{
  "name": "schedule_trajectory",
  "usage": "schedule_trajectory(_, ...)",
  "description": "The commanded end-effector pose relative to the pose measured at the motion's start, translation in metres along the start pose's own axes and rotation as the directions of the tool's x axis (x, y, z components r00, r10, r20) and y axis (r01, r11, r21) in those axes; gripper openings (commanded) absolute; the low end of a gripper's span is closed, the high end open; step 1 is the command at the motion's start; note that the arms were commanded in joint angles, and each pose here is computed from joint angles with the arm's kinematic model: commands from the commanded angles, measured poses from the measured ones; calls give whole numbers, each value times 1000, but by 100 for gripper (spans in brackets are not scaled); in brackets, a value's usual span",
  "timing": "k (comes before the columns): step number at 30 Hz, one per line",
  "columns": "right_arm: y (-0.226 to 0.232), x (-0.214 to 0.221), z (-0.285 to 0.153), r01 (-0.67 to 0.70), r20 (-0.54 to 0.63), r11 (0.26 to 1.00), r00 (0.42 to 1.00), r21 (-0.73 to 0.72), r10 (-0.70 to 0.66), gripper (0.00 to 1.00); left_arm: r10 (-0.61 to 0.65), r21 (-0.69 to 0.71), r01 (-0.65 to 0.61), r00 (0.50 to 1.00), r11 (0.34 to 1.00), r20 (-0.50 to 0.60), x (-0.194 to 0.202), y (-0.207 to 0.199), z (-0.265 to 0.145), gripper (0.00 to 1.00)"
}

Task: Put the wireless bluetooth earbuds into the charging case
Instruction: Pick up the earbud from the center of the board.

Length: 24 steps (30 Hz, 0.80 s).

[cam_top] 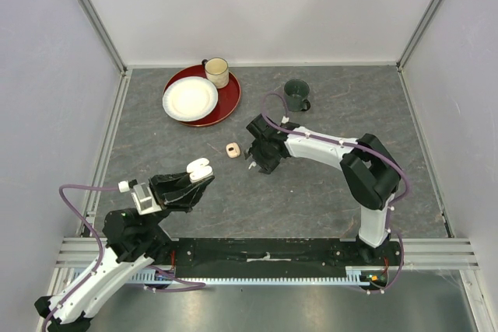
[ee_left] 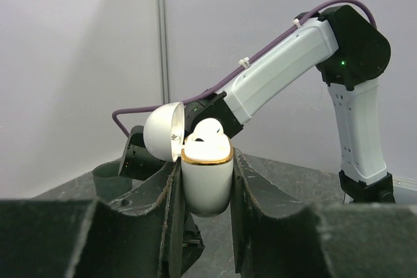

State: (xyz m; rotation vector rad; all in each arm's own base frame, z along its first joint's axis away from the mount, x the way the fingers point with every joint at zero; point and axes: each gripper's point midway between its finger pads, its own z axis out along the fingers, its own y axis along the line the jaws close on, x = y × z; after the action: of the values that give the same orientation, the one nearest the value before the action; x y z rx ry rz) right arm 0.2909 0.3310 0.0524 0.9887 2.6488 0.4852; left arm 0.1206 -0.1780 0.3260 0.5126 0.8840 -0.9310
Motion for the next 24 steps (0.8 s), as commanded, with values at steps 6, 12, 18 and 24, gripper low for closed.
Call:
schedule_trajectory(6, 5, -1, 19, -76, 0, 996, 997, 41, 76, 59, 64, -21, -64, 998, 998, 25, -11, 6, 1, 2)
schedule_trajectory(12, 3, -8, 26, -98, 24, 994, 995, 56, 97, 57, 72, -26, -72, 997, 997, 17, -8, 7, 0, 2)
schedule_trajectory(18, 0, -17, 32, -123, 42, 990, 992, 66, 121, 56, 73, -30, -72, 997, 997, 14, -8, 8, 1, 2)
schedule_trajectory(24, -7, -8, 42, -112, -5, 989, 994, 96, 113, 48, 72, -31, -72, 997, 997, 10, -6, 8, 1, 2)
